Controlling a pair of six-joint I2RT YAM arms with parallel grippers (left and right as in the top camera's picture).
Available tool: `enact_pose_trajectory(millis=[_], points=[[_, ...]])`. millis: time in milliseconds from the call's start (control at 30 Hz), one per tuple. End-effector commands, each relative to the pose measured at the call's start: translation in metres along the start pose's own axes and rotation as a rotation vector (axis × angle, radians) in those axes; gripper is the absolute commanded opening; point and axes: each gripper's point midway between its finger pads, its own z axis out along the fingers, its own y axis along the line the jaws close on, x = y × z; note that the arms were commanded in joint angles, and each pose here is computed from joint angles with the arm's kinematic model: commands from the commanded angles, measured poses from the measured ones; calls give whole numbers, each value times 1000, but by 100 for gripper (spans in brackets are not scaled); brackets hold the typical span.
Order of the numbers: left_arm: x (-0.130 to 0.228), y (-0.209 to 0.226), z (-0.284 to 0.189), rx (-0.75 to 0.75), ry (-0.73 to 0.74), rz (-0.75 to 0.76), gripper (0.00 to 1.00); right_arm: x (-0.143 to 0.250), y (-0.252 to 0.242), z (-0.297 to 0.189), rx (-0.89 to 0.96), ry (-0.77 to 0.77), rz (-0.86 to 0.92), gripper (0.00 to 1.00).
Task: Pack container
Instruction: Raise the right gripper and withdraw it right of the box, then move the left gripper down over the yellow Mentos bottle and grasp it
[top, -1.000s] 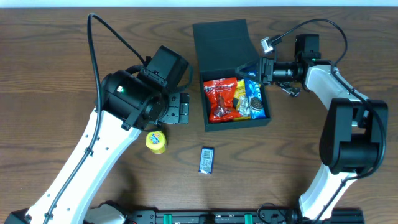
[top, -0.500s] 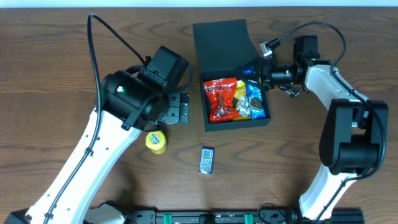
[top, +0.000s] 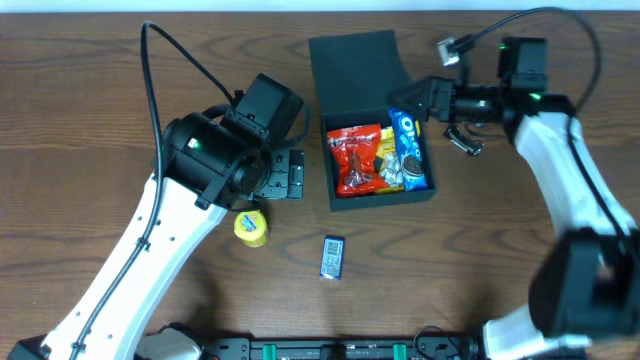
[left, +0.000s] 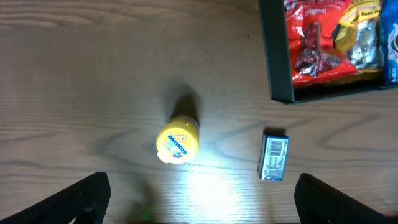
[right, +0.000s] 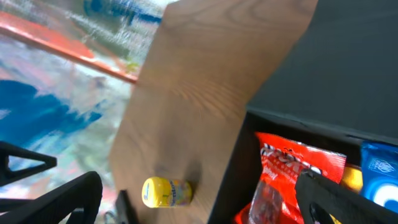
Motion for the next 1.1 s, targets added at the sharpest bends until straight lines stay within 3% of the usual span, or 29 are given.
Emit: enact_pose_trajectory(millis=[0, 200, 467, 667, 1067], points=[[-4, 8, -7, -33, -35, 12, 95, -3, -1, -24, 225, -43, -95, 99], [1, 19, -5, -174, -69, 62, 95, 27, -14, -70, 696, -15, -120, 99], [54, 5, 7, -282, -197, 17, 95, 57, 16, -82, 784, 42, -188, 99], [93, 19, 25, -262, -233, -162, 95, 73, 21, -80, 786, 65, -182, 99], [127, 25, 118, -219, -272, -342, 95, 91, 32, -59, 768, 72, -292, 99]])
